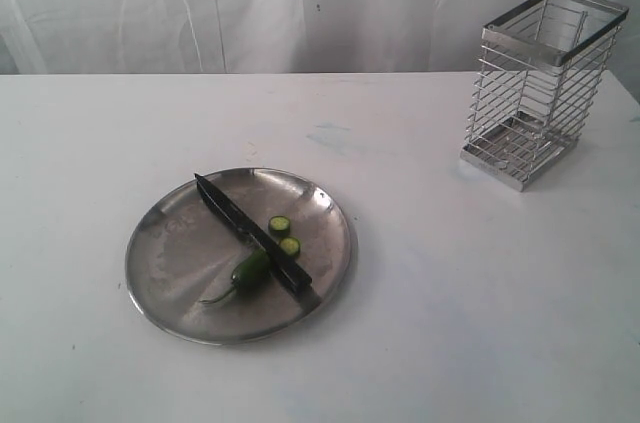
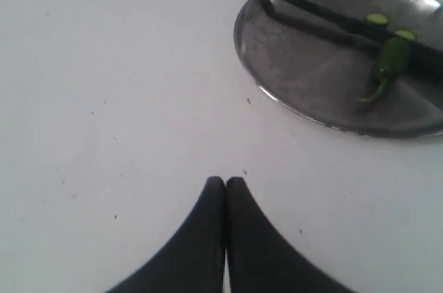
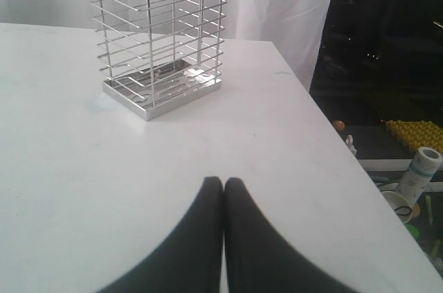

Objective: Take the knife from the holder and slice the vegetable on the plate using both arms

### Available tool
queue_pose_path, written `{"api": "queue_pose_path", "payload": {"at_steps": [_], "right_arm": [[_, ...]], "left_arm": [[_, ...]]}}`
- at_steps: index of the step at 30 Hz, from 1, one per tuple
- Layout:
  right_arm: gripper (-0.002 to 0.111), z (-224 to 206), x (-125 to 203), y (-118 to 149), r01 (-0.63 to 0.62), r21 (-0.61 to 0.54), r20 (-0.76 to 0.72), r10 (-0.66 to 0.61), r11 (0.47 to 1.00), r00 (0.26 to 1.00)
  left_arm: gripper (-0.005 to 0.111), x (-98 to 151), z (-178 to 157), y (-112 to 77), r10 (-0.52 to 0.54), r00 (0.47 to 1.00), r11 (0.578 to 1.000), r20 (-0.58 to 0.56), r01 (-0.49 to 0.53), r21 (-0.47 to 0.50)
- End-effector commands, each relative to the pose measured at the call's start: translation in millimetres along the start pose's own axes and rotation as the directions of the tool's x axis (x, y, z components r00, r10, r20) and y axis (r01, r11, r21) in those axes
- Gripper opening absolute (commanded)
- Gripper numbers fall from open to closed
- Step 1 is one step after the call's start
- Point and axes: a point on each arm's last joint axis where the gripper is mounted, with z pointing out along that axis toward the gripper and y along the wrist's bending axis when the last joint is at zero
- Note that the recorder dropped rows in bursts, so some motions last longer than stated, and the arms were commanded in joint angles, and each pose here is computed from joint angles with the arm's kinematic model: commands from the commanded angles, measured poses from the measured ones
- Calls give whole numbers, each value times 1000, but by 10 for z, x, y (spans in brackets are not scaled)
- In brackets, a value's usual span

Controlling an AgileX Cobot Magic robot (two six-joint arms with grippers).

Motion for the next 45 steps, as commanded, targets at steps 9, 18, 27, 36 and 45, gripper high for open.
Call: {"api": "queue_pose_path", "payload": {"at_steps": [9,18,27,36,45], "right_arm": [[0,2,8,1,8,1,1,-8,1000,1000],[0,2,8,1,8,1,1,-8,1000,1000],[0,2,8,1,8,1,1,-8,1000,1000],[0,2,8,1,8,1,1,-8,1000,1000],[0,2,8,1,8,1,1,-8,1000,1000]], "left_arm": [[0,45,44,31,-20,992,997,125,30,-74],[0,151,26,-11,13,992,998,126,-5,-60],[0,154,26,-9,20,992,998,122,-13,-63],[0,154,26,-9,20,992,998,122,-13,-63],[0,154,26,-9,20,992,998,122,-13,-63]]}}
